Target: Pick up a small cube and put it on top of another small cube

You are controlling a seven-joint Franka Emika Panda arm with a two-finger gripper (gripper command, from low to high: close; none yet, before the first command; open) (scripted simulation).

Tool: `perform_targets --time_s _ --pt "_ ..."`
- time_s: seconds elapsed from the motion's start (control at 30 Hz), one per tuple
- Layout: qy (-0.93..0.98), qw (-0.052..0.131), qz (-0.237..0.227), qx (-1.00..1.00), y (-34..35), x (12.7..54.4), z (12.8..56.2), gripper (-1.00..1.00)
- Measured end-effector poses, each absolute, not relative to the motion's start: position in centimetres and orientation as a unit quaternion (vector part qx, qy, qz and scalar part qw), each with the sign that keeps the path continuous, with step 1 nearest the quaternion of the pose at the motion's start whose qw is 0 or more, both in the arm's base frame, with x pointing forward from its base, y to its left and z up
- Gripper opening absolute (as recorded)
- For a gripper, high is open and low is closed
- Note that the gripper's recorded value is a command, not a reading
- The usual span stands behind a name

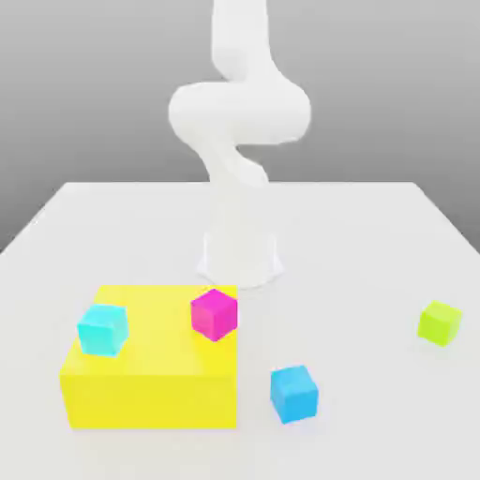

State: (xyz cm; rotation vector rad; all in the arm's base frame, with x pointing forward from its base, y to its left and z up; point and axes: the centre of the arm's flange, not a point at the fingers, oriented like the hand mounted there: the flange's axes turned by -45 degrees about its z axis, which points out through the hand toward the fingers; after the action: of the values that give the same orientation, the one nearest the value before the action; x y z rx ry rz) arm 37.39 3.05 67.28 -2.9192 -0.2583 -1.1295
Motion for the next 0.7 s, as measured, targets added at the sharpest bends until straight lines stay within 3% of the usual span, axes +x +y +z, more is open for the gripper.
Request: perform_targets --time_s 0.17,0.33,0.5,0.7 --pt "-0.269 -0.003 -0.297 -0.916 10.5 40.9 58.8 0.0" --pt "-0.445 -0.005 -0.235 -0.864 18.2 41.1 50.2 0.0" --pt "-0.608 -0.006 -0.172 -0.775 25.3 38.4 41.3 0.0" --pt "-0.775 -0.005 -0.096 -0.625 31.6 31.9 31.1 0.0"
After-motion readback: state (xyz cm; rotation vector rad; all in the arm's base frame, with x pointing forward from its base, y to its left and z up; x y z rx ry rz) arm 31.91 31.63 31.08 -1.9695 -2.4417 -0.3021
